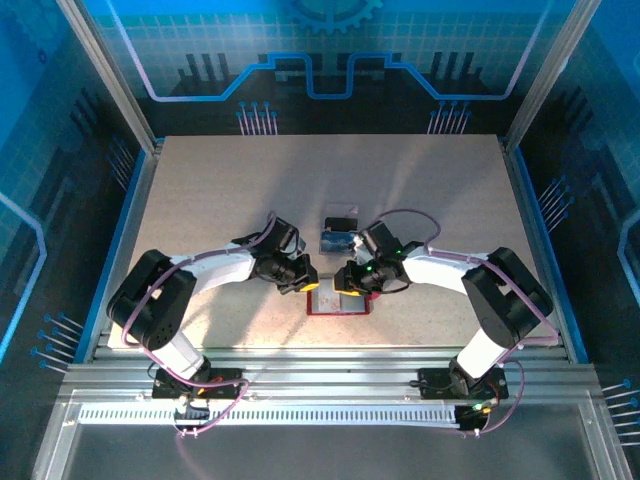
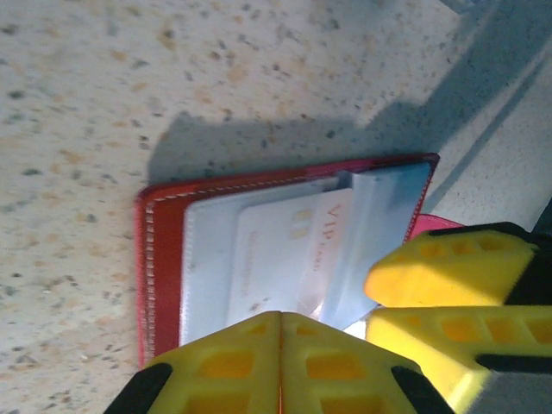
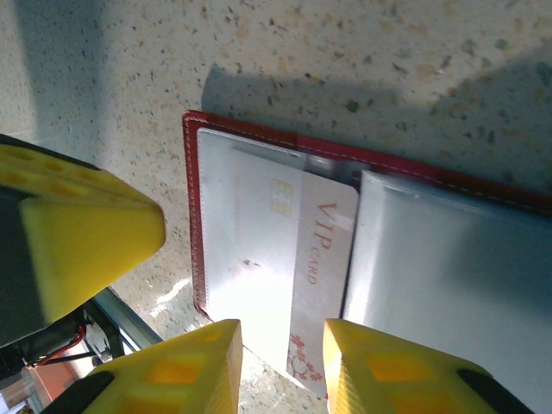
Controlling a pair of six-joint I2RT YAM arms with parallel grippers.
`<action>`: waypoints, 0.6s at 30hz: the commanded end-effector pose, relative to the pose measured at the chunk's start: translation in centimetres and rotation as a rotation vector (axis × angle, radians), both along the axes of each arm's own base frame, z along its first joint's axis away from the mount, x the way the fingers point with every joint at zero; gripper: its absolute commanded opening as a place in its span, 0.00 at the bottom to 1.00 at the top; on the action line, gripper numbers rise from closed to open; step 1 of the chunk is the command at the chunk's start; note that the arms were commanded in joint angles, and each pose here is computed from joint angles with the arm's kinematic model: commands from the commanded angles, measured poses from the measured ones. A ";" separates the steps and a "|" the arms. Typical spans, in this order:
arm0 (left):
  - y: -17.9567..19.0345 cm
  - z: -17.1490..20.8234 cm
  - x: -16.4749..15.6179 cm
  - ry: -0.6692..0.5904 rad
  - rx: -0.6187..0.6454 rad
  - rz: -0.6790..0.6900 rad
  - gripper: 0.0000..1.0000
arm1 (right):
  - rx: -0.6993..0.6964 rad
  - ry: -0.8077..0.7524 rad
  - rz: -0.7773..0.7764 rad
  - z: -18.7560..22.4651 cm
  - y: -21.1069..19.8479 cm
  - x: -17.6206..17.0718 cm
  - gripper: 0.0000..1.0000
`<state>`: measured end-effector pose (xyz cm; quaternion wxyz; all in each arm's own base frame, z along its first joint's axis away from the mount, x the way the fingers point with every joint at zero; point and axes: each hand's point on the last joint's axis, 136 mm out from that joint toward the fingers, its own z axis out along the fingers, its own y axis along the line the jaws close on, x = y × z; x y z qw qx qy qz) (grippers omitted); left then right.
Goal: Take the credit cards out of the card holder
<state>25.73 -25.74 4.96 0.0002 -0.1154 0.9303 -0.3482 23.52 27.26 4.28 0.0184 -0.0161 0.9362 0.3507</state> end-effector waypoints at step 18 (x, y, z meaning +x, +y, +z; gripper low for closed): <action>0.9 -3.9 -1.7 0.068 0.134 -0.039 0.05 | 0.043 0.052 0.003 -1.2 -0.1 -0.6 0.31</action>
